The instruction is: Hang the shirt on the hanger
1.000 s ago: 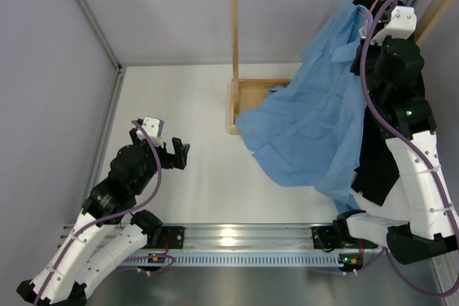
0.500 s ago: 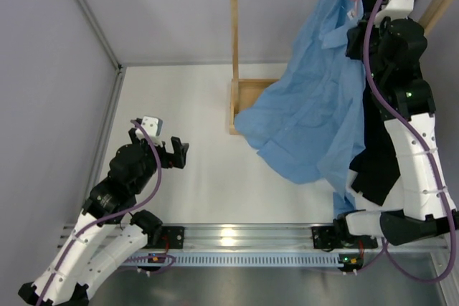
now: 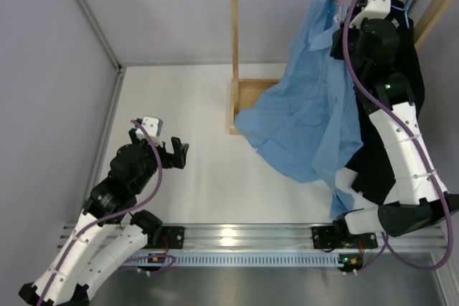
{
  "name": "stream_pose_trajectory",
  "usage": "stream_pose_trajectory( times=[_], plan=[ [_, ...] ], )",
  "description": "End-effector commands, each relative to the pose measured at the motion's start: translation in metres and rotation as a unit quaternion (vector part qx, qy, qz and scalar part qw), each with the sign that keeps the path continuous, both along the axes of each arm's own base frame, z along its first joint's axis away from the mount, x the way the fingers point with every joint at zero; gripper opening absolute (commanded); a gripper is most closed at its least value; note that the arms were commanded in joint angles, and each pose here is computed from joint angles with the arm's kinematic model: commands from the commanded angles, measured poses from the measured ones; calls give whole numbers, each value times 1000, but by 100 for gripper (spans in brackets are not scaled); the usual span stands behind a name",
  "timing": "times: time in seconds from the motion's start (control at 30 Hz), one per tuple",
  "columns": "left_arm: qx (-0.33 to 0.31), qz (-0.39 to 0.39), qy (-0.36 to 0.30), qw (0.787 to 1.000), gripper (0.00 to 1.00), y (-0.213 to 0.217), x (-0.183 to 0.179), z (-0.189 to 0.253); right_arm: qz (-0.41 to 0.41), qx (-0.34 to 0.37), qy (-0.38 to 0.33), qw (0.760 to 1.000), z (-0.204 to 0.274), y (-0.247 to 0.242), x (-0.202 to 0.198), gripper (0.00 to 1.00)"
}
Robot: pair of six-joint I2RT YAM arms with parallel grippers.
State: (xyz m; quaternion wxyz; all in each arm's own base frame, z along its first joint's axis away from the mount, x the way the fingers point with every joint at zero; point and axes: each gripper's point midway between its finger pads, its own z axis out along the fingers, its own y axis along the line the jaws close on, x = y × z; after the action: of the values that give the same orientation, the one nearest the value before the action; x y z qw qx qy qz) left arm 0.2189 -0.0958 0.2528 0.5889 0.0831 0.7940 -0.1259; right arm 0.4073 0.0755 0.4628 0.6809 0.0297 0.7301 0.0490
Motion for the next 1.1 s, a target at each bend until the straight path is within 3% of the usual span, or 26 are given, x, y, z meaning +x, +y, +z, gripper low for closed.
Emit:
stream_pose_trajectory(
  times=[0.0,0.43,0.47,0.53,0.57,0.67,0.73,0.83,0.87,1.07],
  plan=[
    [-10,-3,-11,1000,98,-4,5,5,-21,30,-53,998,20,2,-1,0],
    [-8,1,-5,1000,98,-2,7,2,-2,36,-43,998,-1,13,6,3],
    [-7,2,-4,1000,98,-2,8,1,0,35,-45,998,0,12,5,16],
    [-8,9,-3,1000,98,1,9,1,5,35,-51,998,5,12,-1,31],
    [-8,11,-3,1000,98,2,10,1,5,34,-54,998,8,11,-3,47],
    [-10,21,-3,1000,98,7,13,2,9,30,-62,998,16,9,-14,62],
    [-9,28,0,1000,98,11,14,0,9,26,-68,997,22,5,-24,66],
    [-8,44,1,999,98,16,17,0,8,17,-64,998,23,-1,-41,86],
    [-7,52,2,999,98,19,18,-1,7,10,-59,998,20,-4,-46,99],
    [-9,149,-8,989,98,52,24,3,-11,-14,-18,1000,-10,-28,-100,100]
  ],
)
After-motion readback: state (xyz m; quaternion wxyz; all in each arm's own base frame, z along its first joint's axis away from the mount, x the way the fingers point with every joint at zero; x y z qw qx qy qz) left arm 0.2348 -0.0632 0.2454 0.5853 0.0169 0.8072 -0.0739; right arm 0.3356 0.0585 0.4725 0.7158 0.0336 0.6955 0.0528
